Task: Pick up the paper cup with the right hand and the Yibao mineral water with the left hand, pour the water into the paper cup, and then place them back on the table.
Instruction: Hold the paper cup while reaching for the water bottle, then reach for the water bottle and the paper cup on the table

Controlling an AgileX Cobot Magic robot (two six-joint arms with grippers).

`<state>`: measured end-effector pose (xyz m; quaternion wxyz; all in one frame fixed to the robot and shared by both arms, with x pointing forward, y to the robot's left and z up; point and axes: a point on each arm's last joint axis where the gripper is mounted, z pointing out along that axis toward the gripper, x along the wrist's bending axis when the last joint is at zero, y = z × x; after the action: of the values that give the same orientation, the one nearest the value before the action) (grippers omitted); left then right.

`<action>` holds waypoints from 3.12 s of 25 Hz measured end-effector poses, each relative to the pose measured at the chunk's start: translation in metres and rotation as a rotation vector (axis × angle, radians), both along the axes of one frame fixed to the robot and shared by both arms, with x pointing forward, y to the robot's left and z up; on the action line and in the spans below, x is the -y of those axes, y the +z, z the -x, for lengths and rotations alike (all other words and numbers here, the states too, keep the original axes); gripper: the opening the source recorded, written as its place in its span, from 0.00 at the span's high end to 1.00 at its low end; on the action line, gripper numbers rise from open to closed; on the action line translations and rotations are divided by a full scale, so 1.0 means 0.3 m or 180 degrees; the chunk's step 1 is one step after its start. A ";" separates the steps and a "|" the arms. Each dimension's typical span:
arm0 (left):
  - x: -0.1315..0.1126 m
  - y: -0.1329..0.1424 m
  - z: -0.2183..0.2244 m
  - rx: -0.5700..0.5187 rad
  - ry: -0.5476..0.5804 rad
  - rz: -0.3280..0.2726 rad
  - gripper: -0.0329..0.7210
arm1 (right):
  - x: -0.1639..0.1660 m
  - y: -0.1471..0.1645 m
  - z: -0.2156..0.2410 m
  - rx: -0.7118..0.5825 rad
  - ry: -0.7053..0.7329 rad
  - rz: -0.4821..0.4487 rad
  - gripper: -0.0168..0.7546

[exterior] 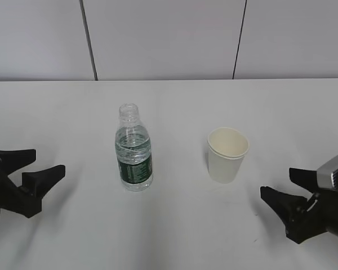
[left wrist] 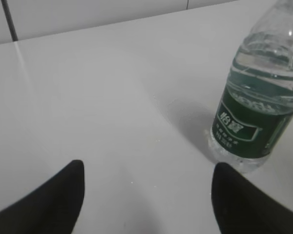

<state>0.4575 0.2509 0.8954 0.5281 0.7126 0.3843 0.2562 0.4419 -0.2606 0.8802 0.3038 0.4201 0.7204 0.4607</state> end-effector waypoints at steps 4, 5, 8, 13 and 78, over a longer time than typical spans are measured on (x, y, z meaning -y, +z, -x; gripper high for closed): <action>0.006 0.007 -0.023 0.0077 -0.0092 -0.0009 0.30 | -0.006 -0.038 -0.034 -0.0094 0.0070 -0.0004 0.22; 0.008 0.004 -0.026 0.0075 -0.0115 -0.0009 0.29 | -0.009 -0.049 -0.041 -0.0124 0.0109 -0.0004 0.22; 0.014 -0.016 -0.037 0.0021 -0.0201 -0.0022 0.22 | -0.014 -0.078 -0.060 -0.0189 0.0168 -0.0010 0.18; 0.025 -0.044 -0.070 -0.0015 -0.0378 -0.0047 0.14 | -0.015 -0.101 -0.069 -0.0257 0.0190 -0.0012 0.13; 0.351 -0.145 -0.266 -0.0154 -0.1000 0.0413 0.16 | -0.047 -0.176 -0.221 -0.0136 0.0575 -0.0077 0.15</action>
<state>0.5372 0.1455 0.8520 0.5972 0.7342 0.2965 0.1279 0.5083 -0.2465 0.8274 0.2405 0.3669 0.7560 0.4858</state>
